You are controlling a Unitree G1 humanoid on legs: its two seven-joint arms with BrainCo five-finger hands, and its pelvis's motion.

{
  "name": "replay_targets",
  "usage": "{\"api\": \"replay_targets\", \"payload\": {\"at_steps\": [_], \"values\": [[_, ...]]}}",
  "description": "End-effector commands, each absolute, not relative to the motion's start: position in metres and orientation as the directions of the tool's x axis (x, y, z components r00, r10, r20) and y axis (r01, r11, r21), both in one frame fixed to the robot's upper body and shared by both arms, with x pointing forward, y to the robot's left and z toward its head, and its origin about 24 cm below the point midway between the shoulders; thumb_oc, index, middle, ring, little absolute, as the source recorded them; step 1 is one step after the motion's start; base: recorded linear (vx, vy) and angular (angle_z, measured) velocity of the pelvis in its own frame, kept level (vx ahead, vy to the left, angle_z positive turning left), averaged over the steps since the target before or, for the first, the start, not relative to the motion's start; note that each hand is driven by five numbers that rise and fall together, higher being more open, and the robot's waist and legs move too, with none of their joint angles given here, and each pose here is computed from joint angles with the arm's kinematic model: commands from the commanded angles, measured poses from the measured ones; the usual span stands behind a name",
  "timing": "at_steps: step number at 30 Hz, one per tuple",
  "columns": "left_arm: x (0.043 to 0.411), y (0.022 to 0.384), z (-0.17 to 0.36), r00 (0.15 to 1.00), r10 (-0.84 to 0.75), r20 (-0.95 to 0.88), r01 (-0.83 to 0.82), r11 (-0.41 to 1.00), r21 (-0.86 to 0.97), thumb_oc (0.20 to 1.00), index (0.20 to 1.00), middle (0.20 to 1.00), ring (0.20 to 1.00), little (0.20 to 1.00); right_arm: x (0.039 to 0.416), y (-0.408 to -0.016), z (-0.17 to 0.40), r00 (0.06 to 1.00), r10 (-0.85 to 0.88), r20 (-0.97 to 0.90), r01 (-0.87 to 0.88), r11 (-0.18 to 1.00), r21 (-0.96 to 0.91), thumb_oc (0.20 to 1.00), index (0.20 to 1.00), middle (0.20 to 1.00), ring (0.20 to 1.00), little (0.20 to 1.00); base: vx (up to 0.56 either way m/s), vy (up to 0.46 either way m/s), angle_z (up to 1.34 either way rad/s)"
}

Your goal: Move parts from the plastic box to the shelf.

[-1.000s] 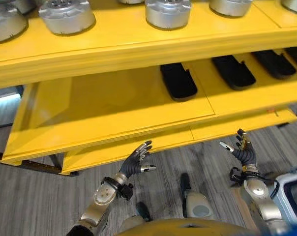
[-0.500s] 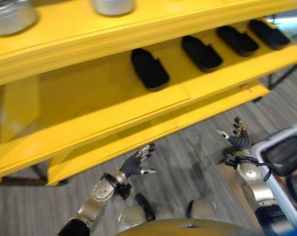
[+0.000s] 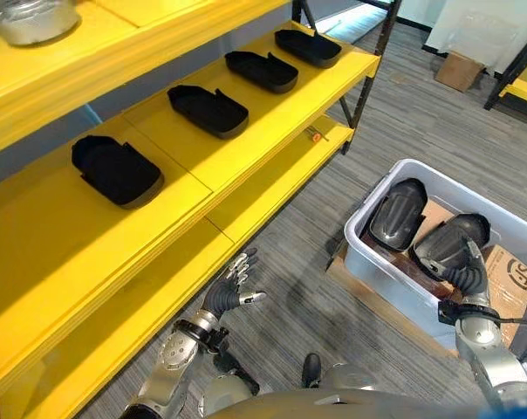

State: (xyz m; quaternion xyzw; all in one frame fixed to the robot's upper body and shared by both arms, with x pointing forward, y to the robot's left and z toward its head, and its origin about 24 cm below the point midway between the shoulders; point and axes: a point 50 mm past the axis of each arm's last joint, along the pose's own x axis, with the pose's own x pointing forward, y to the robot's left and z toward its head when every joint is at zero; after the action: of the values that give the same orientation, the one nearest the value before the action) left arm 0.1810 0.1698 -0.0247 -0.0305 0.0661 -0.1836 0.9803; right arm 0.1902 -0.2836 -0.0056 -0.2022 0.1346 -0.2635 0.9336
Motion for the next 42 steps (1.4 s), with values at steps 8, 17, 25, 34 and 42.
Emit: {"api": "replay_targets", "payload": {"at_steps": [8, 17, 25, 34, 42], "values": [[0.204, 0.165, 0.017, 0.922, -0.373, 0.104, 0.375, 0.927, 0.001, 1.0, 1.0, 1.0, 1.0, 1.0, 0.203, -0.305, 0.018, 0.768, -0.64, 0.036, 0.592, 0.687, -0.421, 1.0, 1.0, 1.0, 1.0, 1.0, -0.04, -0.161, -0.42], [0.208, 0.163, 0.016, 0.934, -0.334, 0.128, 0.322, 0.941, 0.101, 1.0, 1.0, 1.0, 1.0, 1.0, 0.226, -0.255, 0.01, 0.888, -0.459, -0.033, 0.433, 0.858, -0.275, 1.0, 1.0, 1.0, 1.0, 1.0, 0.1, 0.018, -1.11], [0.216, 0.145, 0.011, 0.928, -0.352, 0.118, 0.331, 0.929, 0.169, 1.0, 1.0, 1.0, 1.0, 1.0, 0.243, -0.209, 0.002, 0.95, -0.297, -0.095, 0.269, 0.935, -0.233, 1.0, 1.0, 1.0, 1.0, 1.0, 0.22, 0.166, -0.59], [0.222, 0.14, 0.012, 0.928, -0.354, 0.116, 0.323, 0.92, 0.222, 1.0, 1.0, 1.0, 1.0, 1.0, 0.248, -0.195, 0.003, 0.956, -0.273, -0.109, 0.244, 0.943, -0.228, 1.0, 1.0, 1.0, 1.0, 1.0, 0.08, 0.102, 0.02], [0.222, 0.14, 0.011, 0.932, -0.35, 0.091, 0.323, 0.919, 0.224, 1.0, 1.0, 1.0, 1.0, 1.0, 0.253, -0.19, 0.0, 0.956, -0.273, -0.111, 0.246, 0.946, -0.212, 1.0, 1.0, 1.0, 1.0, 1.0, 0.04, -0.075, -0.24]]}}
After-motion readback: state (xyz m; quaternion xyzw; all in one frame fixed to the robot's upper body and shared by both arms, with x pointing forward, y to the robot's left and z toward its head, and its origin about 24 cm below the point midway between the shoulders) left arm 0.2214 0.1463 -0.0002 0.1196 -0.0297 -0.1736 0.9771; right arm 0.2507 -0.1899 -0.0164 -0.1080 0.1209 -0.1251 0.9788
